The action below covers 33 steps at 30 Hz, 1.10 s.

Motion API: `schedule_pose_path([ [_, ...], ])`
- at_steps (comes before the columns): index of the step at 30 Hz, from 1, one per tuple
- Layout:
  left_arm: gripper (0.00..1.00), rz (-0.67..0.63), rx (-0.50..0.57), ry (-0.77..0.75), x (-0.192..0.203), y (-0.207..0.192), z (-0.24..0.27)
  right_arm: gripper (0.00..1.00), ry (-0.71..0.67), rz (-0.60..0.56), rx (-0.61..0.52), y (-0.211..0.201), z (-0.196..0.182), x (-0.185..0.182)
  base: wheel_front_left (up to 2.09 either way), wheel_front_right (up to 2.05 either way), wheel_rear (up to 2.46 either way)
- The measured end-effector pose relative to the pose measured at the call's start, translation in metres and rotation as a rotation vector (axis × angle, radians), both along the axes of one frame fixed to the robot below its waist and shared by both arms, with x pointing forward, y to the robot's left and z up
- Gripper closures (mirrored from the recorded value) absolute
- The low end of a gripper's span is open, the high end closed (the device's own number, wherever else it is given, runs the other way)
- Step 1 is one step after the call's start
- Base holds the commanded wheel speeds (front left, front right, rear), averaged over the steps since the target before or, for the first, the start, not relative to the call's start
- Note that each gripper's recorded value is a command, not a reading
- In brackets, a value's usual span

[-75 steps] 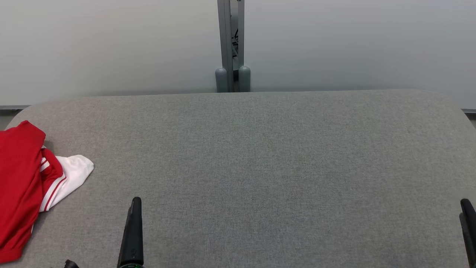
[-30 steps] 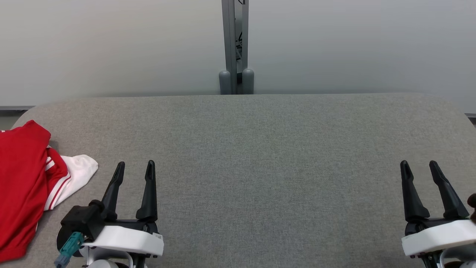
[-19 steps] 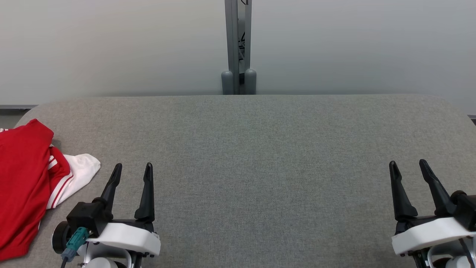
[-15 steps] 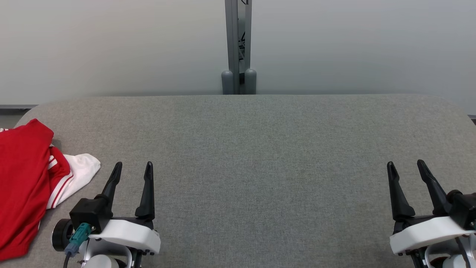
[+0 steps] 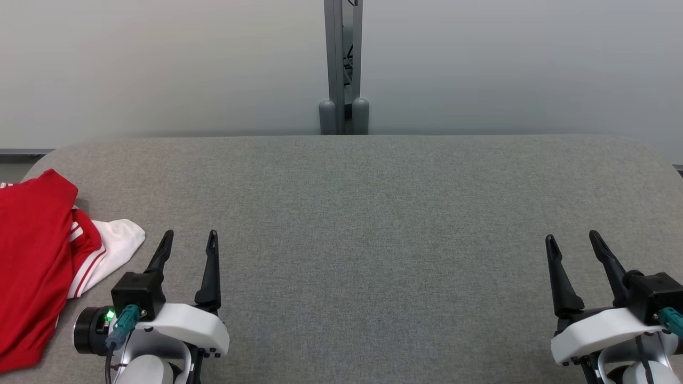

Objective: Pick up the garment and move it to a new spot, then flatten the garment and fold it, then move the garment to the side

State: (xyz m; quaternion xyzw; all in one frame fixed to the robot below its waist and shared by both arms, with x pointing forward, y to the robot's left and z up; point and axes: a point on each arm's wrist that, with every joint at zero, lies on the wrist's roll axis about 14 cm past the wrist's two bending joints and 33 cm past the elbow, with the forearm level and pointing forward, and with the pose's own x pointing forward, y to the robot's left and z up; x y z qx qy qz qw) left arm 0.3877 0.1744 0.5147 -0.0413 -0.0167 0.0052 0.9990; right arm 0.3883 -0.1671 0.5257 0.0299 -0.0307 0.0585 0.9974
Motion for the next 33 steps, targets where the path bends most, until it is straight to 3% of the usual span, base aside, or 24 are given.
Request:
schedule_pose_path([
  [15, 0.0, 0.037, 0.05, 0.027, 0.01, 0.008, -0.001, 0.0, -0.027, 0.004, -0.012, 0.005, 0.003, 0.003, 0.0, 0.0, 0.0],
  [33, 0.0, 0.017, 0.04, 0.049, 0.011, 0.002, -0.006, 0.0, -0.016, -0.014, 0.007, 0.0, 0.0, 0.003, 0.0, 0.0, 0.0],
])
